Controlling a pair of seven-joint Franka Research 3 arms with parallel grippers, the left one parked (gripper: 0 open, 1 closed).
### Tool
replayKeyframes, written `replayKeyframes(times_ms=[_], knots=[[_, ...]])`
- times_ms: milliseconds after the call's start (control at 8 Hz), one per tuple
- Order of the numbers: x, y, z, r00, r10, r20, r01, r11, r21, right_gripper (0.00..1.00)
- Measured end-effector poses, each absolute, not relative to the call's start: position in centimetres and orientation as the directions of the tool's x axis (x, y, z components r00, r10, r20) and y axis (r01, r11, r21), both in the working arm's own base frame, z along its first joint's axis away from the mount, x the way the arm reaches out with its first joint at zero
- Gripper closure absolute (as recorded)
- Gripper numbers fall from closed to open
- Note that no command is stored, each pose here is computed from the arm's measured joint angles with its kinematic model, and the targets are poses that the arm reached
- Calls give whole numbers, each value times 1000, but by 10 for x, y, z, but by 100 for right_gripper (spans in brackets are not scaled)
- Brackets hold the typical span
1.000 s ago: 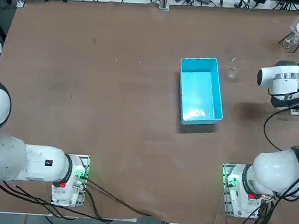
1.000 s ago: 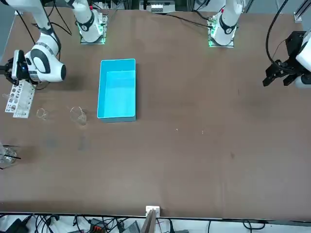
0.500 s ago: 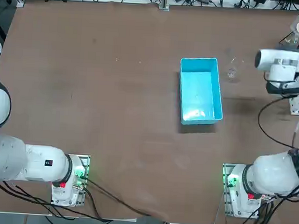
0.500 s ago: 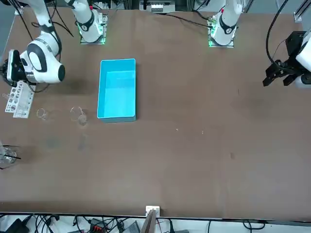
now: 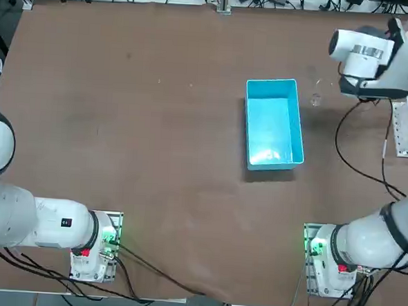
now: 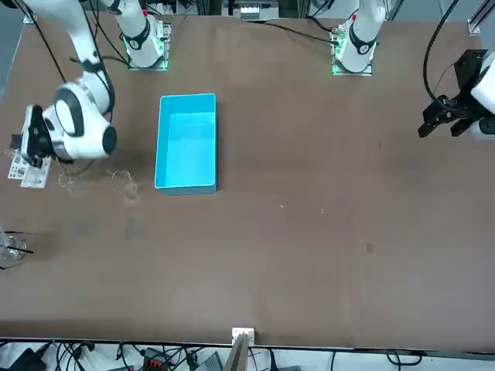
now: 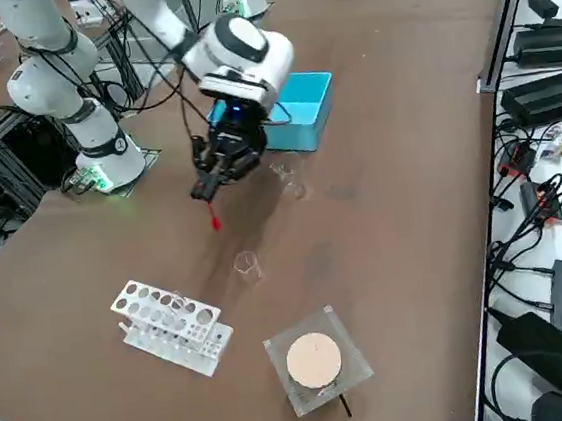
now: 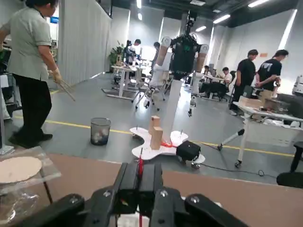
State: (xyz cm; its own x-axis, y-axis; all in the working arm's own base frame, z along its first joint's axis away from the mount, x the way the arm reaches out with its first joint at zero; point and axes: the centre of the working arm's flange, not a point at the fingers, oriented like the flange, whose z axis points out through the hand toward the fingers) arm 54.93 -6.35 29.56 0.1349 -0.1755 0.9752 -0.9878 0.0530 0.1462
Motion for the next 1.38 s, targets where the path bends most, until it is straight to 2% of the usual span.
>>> replayKeyframes(times_ms=[250,375,750,1375], knots=[[582,-51,265,133,-170,977,-986,80,148,96],[587,-51,251,130,-164,978,-985,90,146,96],[583,-58,221,96,-145,985,-987,117,113,96],[576,-69,211,55,-133,990,-986,147,75,96]])
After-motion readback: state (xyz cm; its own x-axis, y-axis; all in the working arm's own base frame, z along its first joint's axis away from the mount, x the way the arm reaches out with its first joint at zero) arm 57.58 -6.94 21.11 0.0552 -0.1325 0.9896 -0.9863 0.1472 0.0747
